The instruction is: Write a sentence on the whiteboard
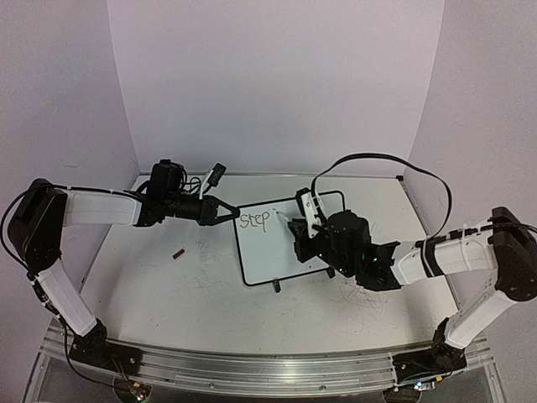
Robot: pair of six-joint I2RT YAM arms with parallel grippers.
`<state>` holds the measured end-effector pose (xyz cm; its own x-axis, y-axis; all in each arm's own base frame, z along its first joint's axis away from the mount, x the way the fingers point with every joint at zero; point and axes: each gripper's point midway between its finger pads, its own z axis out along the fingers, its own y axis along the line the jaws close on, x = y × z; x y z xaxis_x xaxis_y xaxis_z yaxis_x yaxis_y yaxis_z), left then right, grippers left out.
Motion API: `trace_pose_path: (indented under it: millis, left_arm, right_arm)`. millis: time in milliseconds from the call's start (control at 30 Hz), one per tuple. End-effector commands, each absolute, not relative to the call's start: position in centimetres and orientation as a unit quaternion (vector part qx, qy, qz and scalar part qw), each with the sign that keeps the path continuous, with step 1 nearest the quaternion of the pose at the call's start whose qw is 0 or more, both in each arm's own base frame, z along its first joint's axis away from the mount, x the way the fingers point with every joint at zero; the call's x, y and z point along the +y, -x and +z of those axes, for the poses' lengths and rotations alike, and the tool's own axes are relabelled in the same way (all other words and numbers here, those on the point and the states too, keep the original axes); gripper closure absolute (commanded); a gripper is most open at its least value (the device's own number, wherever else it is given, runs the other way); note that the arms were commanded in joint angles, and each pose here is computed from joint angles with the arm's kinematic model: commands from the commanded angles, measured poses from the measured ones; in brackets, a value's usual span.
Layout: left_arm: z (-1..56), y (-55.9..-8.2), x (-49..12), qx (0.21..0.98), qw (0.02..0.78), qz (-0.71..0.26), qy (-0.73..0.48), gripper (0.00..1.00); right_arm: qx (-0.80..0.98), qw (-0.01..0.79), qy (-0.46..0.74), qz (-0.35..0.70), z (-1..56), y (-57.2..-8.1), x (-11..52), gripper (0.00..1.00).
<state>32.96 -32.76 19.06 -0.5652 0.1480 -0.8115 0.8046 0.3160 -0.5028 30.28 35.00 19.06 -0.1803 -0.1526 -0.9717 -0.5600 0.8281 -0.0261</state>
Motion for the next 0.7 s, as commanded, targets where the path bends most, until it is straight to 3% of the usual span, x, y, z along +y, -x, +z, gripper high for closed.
trace_pose_path:
  millis: [0,667]
  left_arm:
    - [20.9,-33.5,-32.4,0.728,0.371,-0.474,-0.329,1.0]
    - [21.0,-33.3,-32.4,0.727,0.371,-0.475,-0.33,1.0]
  right_arm:
    - [0.739,0.602,0.232,0.197,20.3,-30.1,35.4,1.0]
    - [0.743,0.61,0.215,0.173,20.3,-31.6,35.9,1.0]
